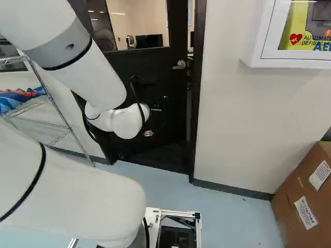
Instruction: Open the door and move inside
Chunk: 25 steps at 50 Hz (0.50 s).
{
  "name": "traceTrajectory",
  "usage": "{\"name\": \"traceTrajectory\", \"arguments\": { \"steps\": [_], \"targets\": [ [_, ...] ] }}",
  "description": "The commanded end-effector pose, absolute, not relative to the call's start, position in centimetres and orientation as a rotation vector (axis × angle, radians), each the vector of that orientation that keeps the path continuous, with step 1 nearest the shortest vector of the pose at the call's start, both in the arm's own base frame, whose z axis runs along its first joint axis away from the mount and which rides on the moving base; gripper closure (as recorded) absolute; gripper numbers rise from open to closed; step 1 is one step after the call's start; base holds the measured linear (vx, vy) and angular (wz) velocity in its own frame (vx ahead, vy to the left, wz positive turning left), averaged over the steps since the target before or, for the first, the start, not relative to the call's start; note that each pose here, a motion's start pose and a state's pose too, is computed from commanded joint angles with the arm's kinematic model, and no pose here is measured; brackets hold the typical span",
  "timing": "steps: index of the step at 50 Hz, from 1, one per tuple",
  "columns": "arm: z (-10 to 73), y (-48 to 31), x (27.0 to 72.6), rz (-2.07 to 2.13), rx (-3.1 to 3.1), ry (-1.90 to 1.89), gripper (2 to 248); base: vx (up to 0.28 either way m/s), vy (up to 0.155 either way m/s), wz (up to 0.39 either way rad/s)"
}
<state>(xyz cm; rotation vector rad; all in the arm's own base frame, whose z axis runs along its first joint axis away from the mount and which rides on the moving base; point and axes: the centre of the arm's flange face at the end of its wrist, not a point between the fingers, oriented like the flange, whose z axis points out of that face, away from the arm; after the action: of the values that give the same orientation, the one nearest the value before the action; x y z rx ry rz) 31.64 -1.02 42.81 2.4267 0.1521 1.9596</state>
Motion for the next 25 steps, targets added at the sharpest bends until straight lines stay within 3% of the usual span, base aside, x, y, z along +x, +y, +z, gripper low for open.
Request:
{"name": "traceTrajectory", "arguments": {
  "steps": [25],
  "targets": [
    [42.81, -1.02, 31.64, 1.960, 2.427, 0.152, 3, 0.120, 0.049, -0.018]
  ]
}}
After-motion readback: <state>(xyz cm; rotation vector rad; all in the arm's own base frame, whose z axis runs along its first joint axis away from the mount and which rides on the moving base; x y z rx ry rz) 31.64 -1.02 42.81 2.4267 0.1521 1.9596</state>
